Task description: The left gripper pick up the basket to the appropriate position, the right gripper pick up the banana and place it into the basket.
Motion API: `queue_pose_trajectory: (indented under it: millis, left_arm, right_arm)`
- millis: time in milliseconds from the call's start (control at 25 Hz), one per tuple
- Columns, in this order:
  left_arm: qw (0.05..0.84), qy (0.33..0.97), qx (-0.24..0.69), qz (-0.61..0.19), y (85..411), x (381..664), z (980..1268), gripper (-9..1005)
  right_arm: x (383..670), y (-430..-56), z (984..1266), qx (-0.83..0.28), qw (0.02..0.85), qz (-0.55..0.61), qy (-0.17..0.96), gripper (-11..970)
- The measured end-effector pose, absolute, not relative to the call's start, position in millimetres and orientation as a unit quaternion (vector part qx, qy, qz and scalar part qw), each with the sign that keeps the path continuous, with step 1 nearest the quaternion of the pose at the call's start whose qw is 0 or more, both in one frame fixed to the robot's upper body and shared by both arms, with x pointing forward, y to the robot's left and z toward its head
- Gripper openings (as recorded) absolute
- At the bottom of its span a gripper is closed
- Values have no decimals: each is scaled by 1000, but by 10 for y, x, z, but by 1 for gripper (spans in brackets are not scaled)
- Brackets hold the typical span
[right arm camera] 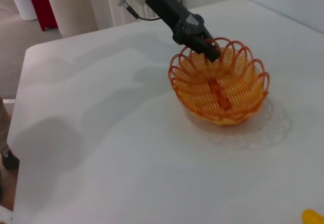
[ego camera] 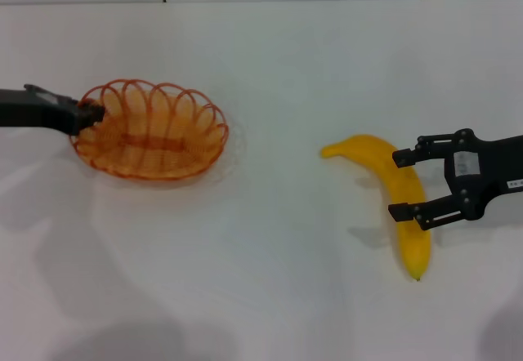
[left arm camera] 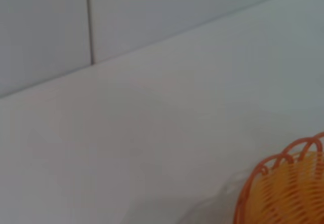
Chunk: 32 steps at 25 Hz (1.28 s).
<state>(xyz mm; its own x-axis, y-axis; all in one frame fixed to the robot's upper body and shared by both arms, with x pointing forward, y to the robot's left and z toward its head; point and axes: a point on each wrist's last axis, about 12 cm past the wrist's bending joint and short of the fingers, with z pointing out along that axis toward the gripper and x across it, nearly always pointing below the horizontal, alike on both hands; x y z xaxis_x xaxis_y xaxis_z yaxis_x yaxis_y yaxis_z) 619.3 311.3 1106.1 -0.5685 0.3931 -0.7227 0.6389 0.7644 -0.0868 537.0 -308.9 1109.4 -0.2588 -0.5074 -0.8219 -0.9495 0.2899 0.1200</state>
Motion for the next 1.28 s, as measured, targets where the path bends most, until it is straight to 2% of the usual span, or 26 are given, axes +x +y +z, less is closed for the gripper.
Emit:
queue_pose_trajectory:
  millis: [200, 520, 1280]
  left_arm:
    - [376, 859, 291, -190, 3067, 6221, 11114, 89]
    - [415, 838, 279, -219, 2981, 6239, 11138, 88]
    - [423, 829, 248, -270, 2698, 6163, 10819, 87]
  right_arm:
    - [5372, -3087, 11095, -503, 343, 321, 726, 878]
    - [5386, -3072, 11109, -505, 345, 322, 723, 878]
    - [5402, -3052, 11126, -507, 344, 324, 721, 878]
